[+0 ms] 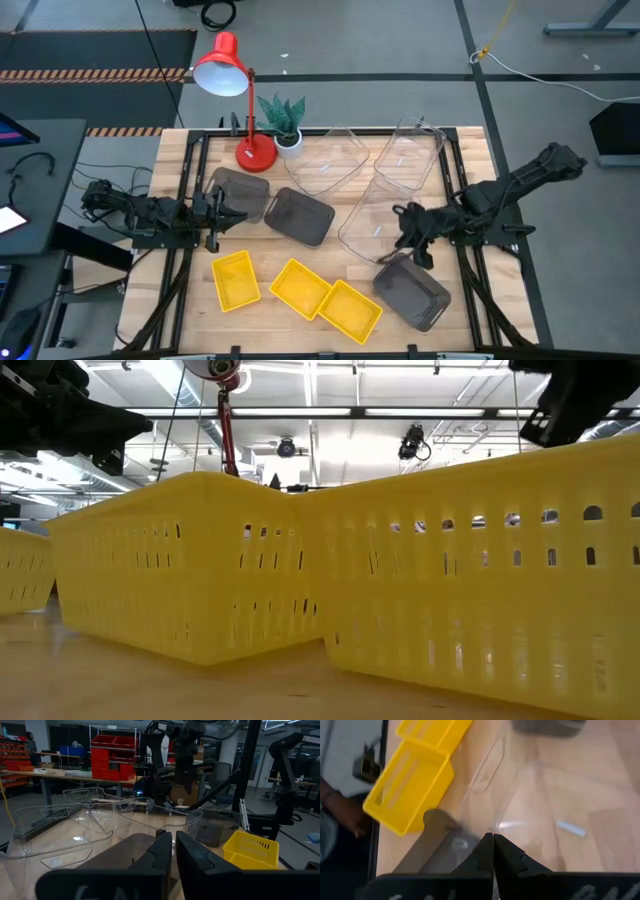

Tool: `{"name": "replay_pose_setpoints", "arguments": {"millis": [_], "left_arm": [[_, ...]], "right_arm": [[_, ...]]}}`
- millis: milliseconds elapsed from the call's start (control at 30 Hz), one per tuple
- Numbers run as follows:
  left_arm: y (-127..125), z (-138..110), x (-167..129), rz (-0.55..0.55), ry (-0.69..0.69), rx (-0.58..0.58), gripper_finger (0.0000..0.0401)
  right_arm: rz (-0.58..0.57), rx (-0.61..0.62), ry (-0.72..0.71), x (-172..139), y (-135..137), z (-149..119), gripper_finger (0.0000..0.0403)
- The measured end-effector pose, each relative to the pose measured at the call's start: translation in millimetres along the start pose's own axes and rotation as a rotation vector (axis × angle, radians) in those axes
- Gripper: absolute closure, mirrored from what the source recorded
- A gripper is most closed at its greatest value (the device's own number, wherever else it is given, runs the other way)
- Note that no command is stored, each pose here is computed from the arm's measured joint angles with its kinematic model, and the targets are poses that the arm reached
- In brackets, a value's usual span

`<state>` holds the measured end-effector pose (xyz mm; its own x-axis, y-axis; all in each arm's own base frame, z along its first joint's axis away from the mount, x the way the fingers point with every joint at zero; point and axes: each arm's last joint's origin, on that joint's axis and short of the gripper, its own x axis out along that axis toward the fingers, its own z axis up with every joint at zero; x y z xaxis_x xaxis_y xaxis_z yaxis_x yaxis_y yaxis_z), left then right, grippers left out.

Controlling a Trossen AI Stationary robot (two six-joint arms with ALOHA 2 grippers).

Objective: Stack baskets by color
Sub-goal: Stack the bottom black bin on the middle black bin

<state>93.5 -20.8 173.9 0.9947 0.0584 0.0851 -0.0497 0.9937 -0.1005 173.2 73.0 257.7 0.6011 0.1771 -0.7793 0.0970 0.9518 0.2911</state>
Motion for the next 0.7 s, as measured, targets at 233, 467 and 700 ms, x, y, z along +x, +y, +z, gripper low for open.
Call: {"name": "replay_pose_setpoints", "arguments": {"millis": [233, 467, 700], "left_arm": [[0, 0, 0, 0.0, -0.001, -0.001, 0.0367], [0, 0, 0, 0.0, -0.001, 0.0, 0.037], [0, 0, 0, 0.0, -0.001, 0.0, 0.0375]], "right_arm": [[-0.05, -0.099, 0.139, 8, 22, 8, 0.0396], [-0.05, -0.163, 0.21, 23, 24, 6, 0.0377], [-0.049, -0.278, 0.308, 34, 40, 22, 0.0327]]}}
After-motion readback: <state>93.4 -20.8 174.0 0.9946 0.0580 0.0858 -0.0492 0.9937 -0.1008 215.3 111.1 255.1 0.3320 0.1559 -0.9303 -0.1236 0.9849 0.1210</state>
